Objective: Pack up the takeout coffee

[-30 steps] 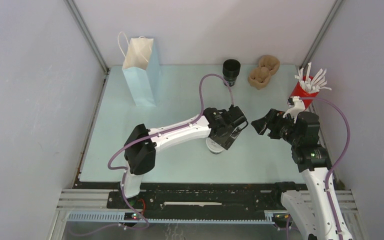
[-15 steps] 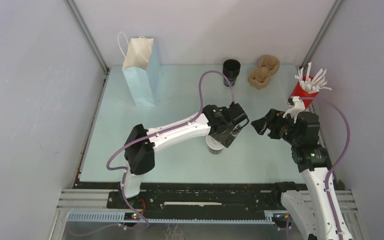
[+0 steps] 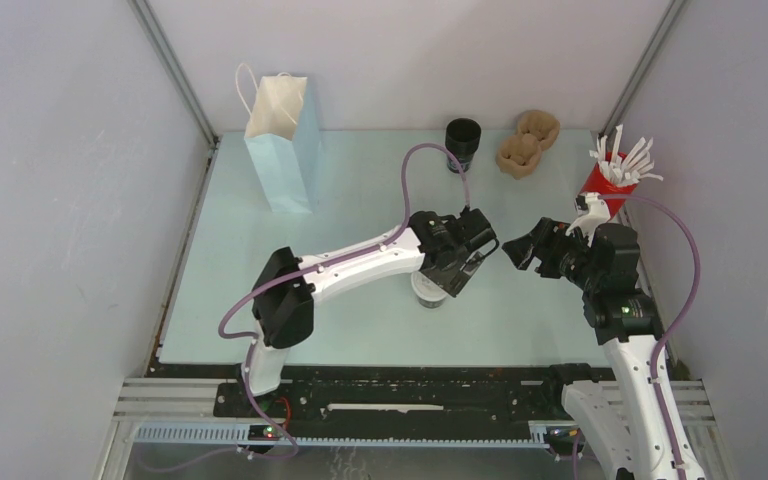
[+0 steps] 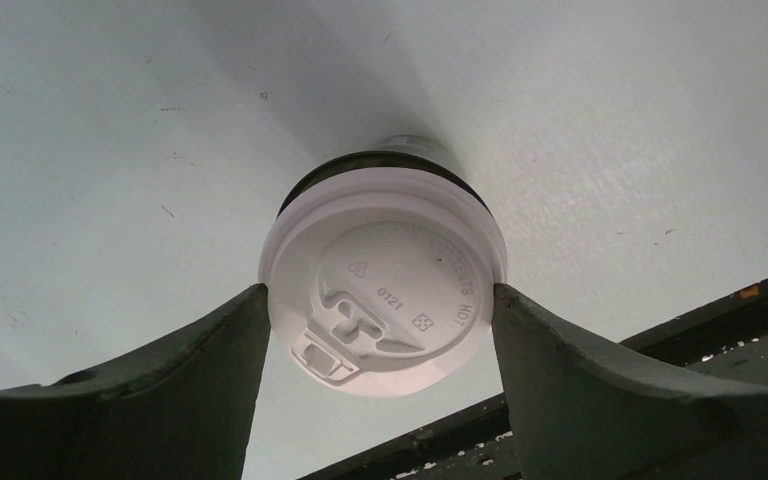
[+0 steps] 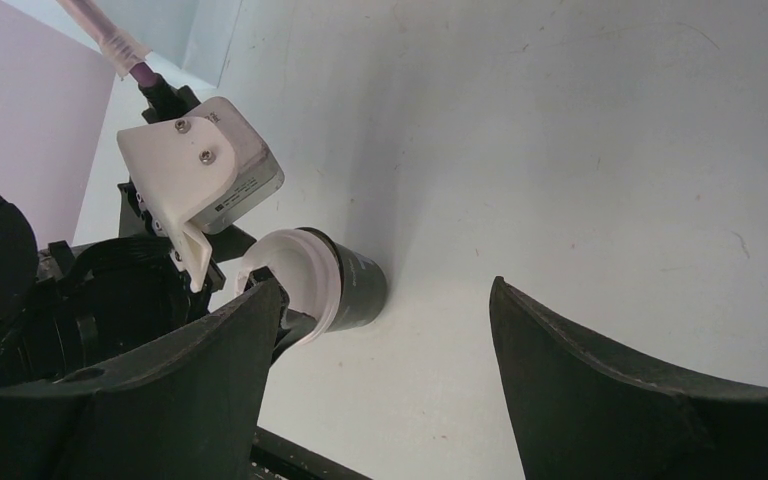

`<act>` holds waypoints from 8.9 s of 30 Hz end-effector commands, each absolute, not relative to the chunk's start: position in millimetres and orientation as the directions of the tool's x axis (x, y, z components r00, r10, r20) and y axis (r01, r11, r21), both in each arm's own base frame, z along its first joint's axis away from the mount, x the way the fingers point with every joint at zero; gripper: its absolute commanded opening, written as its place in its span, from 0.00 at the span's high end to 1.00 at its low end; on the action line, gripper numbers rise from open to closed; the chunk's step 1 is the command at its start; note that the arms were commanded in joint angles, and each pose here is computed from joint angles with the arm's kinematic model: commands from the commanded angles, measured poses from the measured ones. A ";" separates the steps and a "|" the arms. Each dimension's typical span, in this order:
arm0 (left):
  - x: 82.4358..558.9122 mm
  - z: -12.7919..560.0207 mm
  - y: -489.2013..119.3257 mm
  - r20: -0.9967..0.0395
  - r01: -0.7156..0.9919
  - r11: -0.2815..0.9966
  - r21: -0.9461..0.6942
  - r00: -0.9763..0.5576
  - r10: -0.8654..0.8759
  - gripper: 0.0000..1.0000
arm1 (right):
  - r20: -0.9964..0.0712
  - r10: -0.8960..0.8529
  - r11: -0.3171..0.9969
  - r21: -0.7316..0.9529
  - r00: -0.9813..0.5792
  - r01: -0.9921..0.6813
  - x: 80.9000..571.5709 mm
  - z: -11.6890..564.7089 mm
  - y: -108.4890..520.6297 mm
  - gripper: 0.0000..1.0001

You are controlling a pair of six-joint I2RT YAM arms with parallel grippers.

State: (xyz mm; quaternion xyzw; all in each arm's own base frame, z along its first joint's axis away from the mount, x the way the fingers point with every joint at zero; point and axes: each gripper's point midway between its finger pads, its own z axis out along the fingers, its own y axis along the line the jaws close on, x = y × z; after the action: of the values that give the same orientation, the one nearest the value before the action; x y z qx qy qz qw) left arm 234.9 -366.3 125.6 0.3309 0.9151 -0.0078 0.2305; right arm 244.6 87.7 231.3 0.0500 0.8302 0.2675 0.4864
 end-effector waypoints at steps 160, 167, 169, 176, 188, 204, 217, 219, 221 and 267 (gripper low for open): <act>231.9 20.0 -271.1 -0.384 0.182 0.804 -0.567 -0.921 -0.061 0.37 | -0.172 0.248 0.442 0.896 -0.953 -0.047 267.2 63.6 201.1 0.25; 234.0 31.7 -276.0 -0.409 0.206 0.791 -0.576 -0.911 -0.061 0.37 | -0.256 0.184 0.423 0.892 -0.949 -0.159 292.3 100.8 225.2 0.08; 233.4 33.3 -279.4 -0.412 0.215 0.788 -0.577 -0.910 -0.054 0.37 | -0.215 0.178 0.424 0.897 -0.960 -0.122 297.1 85.3 228.0 0.10; 233.0 33.2 -281.3 -0.415 0.214 0.790 -0.574 -0.908 -0.056 0.37 | -0.095 0.231 0.435 0.900 -0.968 0.016 296.3 40.3 218.8 0.29; 231.7 31.4 -280.2 -0.414 0.214 0.793 -0.571 -0.909 -0.053 0.37 | -0.237 0.198 0.443 0.887 -0.951 -0.128 272.2 91.1 209.7 0.05; 231.7 30.5 -278.7 -0.415 0.213 0.798 -0.563 -0.909 -0.050 0.37 | -0.229 0.184 0.425 0.896 -0.956 -0.133 245.3 93.8 211.8 0.03; 231.3 29.4 -278.3 -0.413 0.216 0.801 -0.558 -0.910 -0.042 0.38 | -0.185 0.181 0.485 0.871 -0.966 -0.076 232.7 59.5 209.7 0.13; 231.5 30.5 -279.3 -0.415 0.218 0.799 -0.560 -0.909 -0.042 0.38 | -0.234 0.179 0.476 0.871 -0.956 -0.124 233.9 79.9 211.3 0.09; 232.0 31.9 -280.1 -0.416 0.218 0.798 -0.562 -0.908 -0.044 0.38 | -0.263 0.174 0.464 0.872 -0.949 -0.157 231.3 93.8 213.0 0.04; 239.4 164.0 -246.9 -0.634 0.374 0.713 -0.594 -0.763 -0.128 0.02 | -0.583 -0.211 0.799 0.360 -0.784 -0.482 243.6 145.1 255.1 0.00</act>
State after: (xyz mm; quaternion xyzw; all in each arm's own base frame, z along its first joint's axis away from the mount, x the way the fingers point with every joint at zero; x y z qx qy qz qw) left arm 242.5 -243.5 196.6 0.0759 0.8527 -0.3664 0.3645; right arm 234.3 248.4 142.6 -0.1905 0.9109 0.2622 0.2553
